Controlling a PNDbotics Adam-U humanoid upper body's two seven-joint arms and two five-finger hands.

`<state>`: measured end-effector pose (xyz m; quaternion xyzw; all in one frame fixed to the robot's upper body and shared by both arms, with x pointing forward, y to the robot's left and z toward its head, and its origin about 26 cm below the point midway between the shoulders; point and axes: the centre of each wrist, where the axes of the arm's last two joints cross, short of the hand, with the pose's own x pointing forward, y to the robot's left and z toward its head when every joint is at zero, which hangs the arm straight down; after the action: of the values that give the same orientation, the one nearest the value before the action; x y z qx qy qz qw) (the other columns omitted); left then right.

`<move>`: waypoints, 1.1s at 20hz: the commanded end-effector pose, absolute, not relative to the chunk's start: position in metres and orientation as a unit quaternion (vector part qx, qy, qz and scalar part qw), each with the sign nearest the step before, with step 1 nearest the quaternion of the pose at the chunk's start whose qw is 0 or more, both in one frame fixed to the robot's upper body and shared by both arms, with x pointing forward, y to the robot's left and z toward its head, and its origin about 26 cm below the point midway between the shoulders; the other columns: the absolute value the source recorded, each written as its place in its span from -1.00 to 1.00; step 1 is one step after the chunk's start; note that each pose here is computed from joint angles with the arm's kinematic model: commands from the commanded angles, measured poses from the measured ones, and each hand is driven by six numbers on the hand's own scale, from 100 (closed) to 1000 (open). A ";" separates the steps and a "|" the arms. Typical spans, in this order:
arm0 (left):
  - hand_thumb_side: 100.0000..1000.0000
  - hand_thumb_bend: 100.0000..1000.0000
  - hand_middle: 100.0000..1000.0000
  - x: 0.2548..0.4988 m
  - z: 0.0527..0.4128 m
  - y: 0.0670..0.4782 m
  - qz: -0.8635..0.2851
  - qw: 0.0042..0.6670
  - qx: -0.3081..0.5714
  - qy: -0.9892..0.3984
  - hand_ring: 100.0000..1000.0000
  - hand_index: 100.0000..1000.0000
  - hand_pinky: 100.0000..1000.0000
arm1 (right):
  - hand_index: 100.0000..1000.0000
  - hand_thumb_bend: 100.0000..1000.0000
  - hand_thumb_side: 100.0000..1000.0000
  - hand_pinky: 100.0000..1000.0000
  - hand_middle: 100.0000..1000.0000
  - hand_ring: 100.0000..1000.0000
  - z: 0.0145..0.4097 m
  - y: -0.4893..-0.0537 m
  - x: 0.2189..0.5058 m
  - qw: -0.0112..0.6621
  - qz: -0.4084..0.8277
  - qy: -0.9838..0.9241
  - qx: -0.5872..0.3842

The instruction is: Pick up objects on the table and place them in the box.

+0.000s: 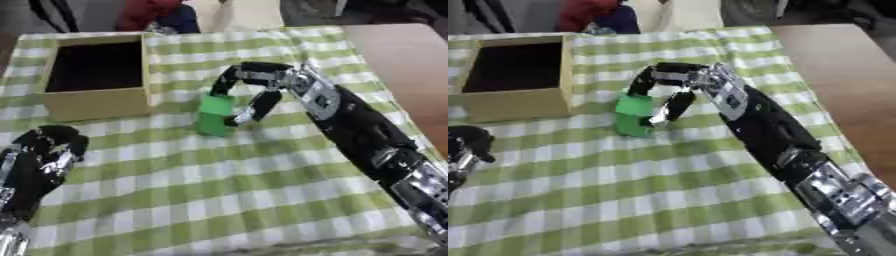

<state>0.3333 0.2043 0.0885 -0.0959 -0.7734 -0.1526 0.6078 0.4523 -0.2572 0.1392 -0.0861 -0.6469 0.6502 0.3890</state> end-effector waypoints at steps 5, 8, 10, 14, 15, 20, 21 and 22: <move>-0.62 -0.12 0.11 0.334 0.096 0.204 -0.157 0.597 -0.098 -0.781 0.36 0.20 -0.03 | 0.29 -0.39 -0.83 0.51 -0.31 0.23 0.151 -0.265 0.454 0.378 0.627 -0.669 -0.127; -0.62 -0.12 0.11 0.334 0.096 0.204 -0.157 0.597 -0.098 -0.781 0.36 0.20 -0.03 | 0.29 -0.37 -0.87 0.51 -0.32 0.22 0.161 -0.269 0.453 0.367 0.616 -0.683 -0.138; -0.62 -0.12 0.11 0.334 0.097 0.204 -0.157 0.596 -0.097 -0.781 0.36 0.20 -0.03 | 0.29 -0.36 -0.89 0.51 -0.32 0.22 0.171 -0.272 0.452 0.358 0.611 -0.691 -0.145; -0.62 -0.12 0.11 0.334 0.096 0.204 -0.157 0.596 -0.096 -0.781 0.36 0.20 -0.03 | 0.29 -0.34 -0.93 0.51 -0.32 0.22 0.188 -0.274 0.450 0.343 0.604 -0.702 -0.155; -0.62 -0.12 0.11 0.334 0.096 0.204 -0.157 0.597 -0.096 -0.781 0.36 0.20 -0.03 | 0.29 -0.33 -0.93 0.51 -0.32 0.22 0.192 -0.275 0.450 0.340 0.603 -0.704 -0.157; -0.62 -0.12 0.11 0.335 0.096 0.204 -0.160 0.596 -0.097 -0.781 0.36 0.20 -0.03 | 0.29 -0.30 -0.97 0.52 -0.32 0.22 0.212 -0.277 0.449 0.325 0.597 -0.713 -0.168; -0.62 -0.12 0.11 0.335 0.097 0.203 -0.161 0.596 -0.097 -0.781 0.36 0.20 -0.03 | 0.29 -0.29 -0.98 0.52 -0.32 0.22 0.216 -0.278 0.449 0.322 0.595 -0.716 -0.172; -0.62 -0.12 0.11 0.335 0.097 0.203 -0.163 0.595 -0.098 -0.781 0.36 0.20 -0.03 | 0.29 -0.28 -0.98 0.52 -0.32 0.22 0.220 -0.279 0.449 0.320 0.594 -0.717 -0.175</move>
<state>0.3333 0.2035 0.0887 -0.0973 -0.7734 -0.1544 0.6071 0.4503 -0.2704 0.1966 -0.1536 -0.7097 0.6000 0.3357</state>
